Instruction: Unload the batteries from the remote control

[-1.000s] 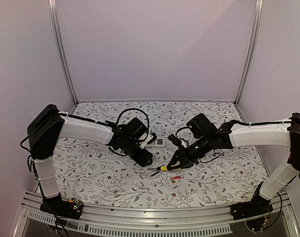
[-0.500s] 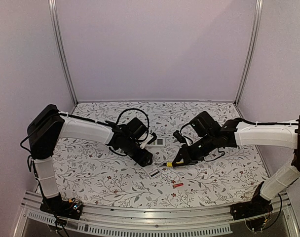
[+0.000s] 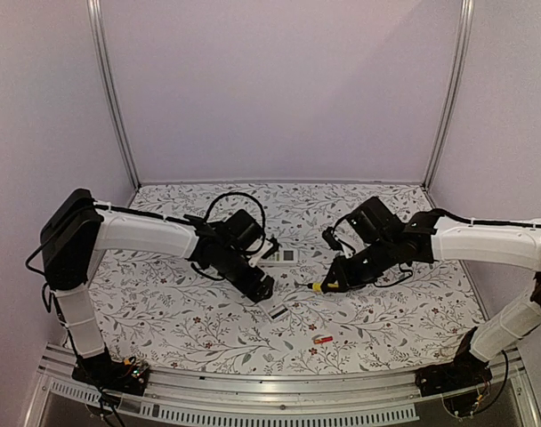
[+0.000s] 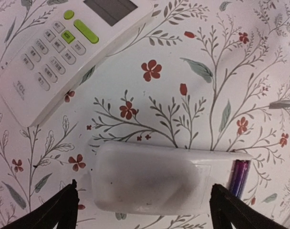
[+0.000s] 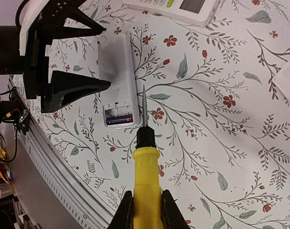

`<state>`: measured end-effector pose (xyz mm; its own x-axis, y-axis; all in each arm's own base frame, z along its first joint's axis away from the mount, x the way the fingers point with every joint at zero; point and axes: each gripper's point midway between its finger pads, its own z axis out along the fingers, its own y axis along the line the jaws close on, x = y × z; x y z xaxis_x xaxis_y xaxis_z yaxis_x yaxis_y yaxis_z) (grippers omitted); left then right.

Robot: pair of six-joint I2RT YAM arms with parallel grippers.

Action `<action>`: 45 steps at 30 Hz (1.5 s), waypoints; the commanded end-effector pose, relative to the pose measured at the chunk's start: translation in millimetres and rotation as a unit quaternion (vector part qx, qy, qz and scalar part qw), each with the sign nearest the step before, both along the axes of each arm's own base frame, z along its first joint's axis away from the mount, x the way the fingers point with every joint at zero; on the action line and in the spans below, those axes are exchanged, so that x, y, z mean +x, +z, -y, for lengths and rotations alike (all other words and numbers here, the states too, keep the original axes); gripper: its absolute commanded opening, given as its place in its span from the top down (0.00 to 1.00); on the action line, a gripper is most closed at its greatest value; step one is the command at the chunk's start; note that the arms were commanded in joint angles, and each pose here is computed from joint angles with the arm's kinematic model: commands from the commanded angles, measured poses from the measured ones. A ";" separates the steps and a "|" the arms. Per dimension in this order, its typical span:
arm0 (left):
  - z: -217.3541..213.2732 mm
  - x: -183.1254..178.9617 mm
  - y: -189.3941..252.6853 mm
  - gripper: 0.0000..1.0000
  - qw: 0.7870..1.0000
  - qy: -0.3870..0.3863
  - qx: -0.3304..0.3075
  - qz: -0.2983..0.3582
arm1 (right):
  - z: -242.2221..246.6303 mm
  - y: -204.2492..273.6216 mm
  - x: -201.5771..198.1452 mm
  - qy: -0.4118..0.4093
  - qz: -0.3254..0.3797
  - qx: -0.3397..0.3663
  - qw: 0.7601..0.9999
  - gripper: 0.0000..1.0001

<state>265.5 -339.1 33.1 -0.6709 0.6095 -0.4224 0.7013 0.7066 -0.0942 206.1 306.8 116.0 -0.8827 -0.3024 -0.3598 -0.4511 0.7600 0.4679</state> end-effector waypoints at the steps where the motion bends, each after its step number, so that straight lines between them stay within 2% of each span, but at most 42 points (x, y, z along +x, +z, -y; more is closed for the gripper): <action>1: 12.5 8.1 22.2 0.04 1.000 0.000 -0.027 0.001 | 4.1 12.9 7.8 -0.012 0.036 0.006 0.999 1.00; 13: 47.8 8.0 -2.7 0.06 0.996 -0.031 -0.044 -0.065 | 12.1 14.4 0.9 -0.038 0.037 0.036 0.998 1.00; 20: 41.9 -1.6 -16.3 0.07 0.994 -0.031 -0.031 -0.101 | 11.5 14.3 -0.1 -0.041 0.034 0.043 0.998 1.00; 24: 31.3 -15.8 -16.2 0.07 0.992 -0.027 -0.027 -0.122 | 11.1 13.3 0.8 -0.042 0.035 0.041 0.998 1.00; 33: 15.8 -67.6 -12.1 0.07 0.978 -0.018 -0.065 -0.197 | 10.7 13.8 6.8 -0.051 0.044 0.039 0.997 1.00; 38: 24.6 -88.7 -3.0 0.07 0.968 -0.013 -0.110 -0.226 | 9.3 12.5 7.7 -0.052 0.043 0.042 0.997 1.00; 45: 46.0 -110.4 2.0 0.07 0.957 -0.015 -0.138 -0.255 | 10.7 15.4 7.3 -0.057 0.045 0.044 0.996 1.00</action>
<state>179.9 -370.5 32.9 -0.8056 0.5447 -0.2330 0.5720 0.6127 -0.5453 209.6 298.3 127.2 -0.8780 -0.1916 -0.4387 -0.4158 0.7592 0.5007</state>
